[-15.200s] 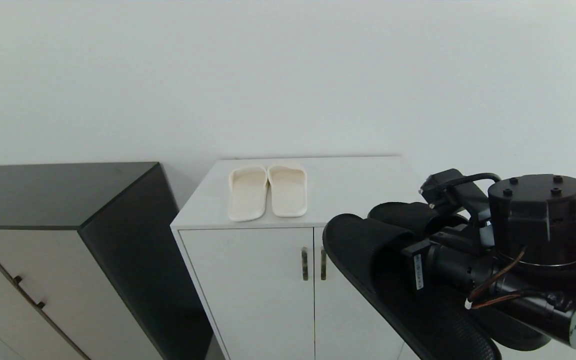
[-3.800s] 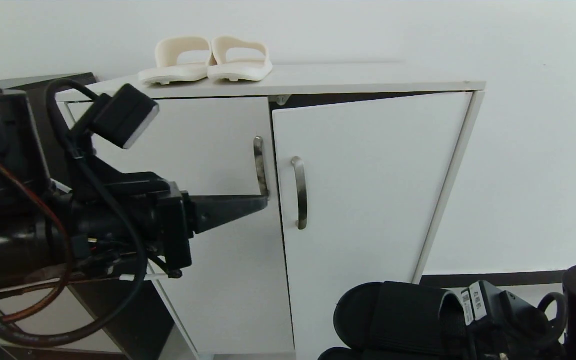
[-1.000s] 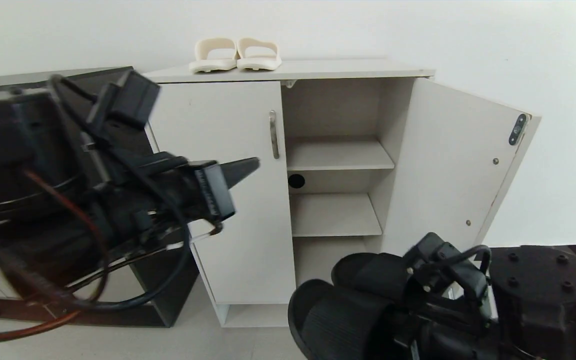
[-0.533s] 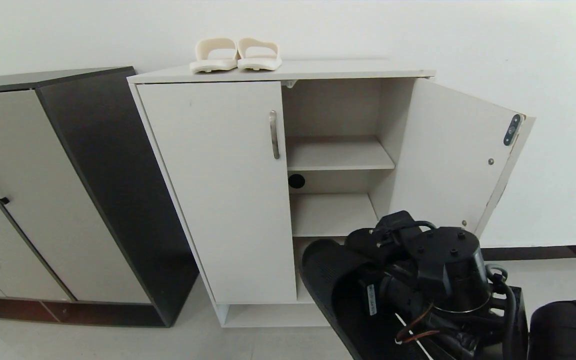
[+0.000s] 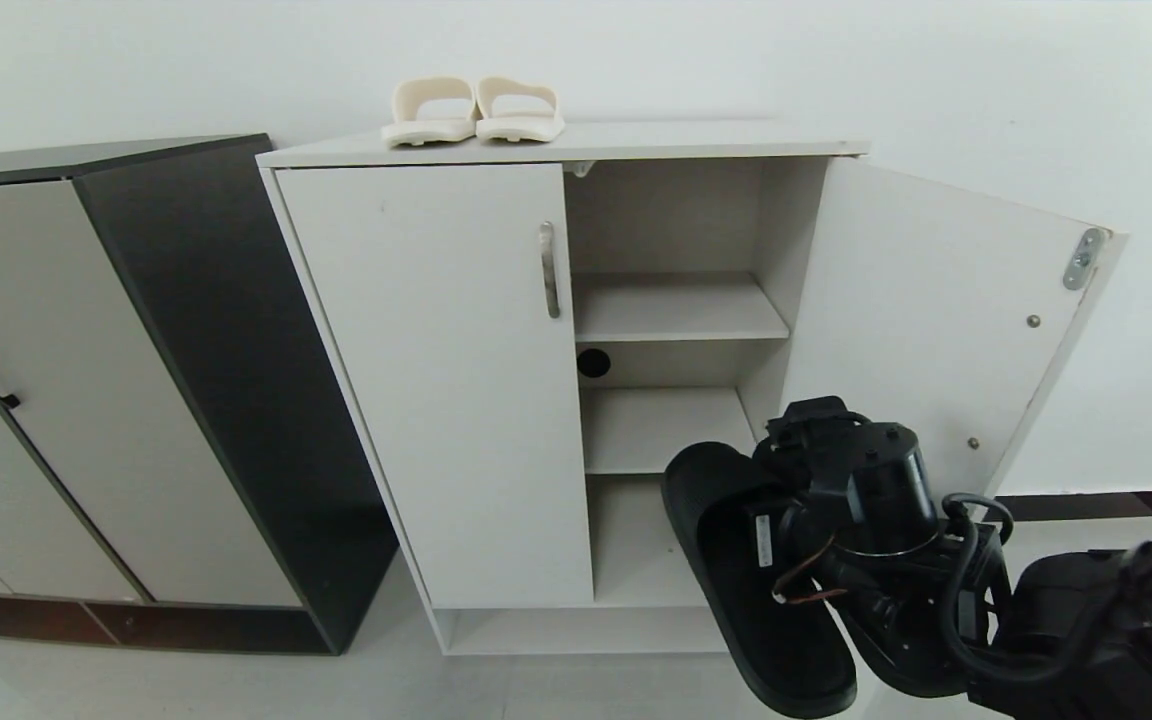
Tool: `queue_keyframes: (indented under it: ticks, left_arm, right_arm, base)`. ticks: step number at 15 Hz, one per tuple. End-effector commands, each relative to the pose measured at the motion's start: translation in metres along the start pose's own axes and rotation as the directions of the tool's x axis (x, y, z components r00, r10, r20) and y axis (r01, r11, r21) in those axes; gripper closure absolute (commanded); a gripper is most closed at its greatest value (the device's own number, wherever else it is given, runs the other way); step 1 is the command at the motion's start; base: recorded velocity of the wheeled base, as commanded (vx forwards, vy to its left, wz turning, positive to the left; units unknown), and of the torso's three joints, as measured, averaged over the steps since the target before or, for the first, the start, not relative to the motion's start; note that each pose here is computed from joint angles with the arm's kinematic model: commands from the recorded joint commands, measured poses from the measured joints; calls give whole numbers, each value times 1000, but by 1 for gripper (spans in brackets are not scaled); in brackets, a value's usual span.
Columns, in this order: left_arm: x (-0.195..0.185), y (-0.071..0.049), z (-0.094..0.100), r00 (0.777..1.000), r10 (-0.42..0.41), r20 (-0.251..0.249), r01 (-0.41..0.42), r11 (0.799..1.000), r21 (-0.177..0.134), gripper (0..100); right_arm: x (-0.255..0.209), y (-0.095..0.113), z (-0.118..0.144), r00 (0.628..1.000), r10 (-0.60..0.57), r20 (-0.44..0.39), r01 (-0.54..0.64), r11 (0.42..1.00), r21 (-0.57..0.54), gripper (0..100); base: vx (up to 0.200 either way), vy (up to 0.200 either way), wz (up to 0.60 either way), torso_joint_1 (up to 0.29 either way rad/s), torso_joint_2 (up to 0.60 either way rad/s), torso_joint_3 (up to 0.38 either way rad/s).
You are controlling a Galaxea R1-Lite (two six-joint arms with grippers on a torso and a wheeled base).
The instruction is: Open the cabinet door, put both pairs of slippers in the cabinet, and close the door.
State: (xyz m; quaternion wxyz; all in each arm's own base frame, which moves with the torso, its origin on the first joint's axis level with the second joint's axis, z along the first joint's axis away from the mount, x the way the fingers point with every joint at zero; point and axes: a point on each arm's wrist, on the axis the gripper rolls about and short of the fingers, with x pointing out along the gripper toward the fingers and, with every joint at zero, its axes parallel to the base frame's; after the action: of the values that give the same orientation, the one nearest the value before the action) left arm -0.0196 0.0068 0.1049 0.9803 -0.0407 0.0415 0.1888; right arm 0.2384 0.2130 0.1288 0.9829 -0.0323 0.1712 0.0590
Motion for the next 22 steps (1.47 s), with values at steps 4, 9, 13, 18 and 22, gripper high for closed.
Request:
queue_keyframes:
  ticks: [4,9,13,18,22]
  left_arm:
    - [1,-1,-22,998,-67,6,66,993,98,100]
    - [0,-5,-28,908,-419,10,411,896,170,100]
    - [-3,-4,-30,913,-403,61,387,905,178,100]
    - [-3,-4,-30,914,-400,62,389,910,141,100]
    - [-3,-4,-30,914,-402,60,391,910,134,100]
  right_arm:
    - [8,-3,-1,999,-39,-10,39,999,-3,100]
    - [7,-2,-2,999,-33,-11,33,999,-4,100]
    - [5,1,-2,1000,-10,-10,10,1000,0,100]
    - [9,15,-7,1000,24,-19,-24,1000,5,100]
    - [29,44,-13,998,33,-55,-27,994,106,100]
  base:
    - [0,0,0,0,0,0]
    - [0,0,0,0,0,0]
    - [0,0,0,0,0,0]
    - [0,-80,0,2,0,2]
    - [0,-100,0,4,-1,0]
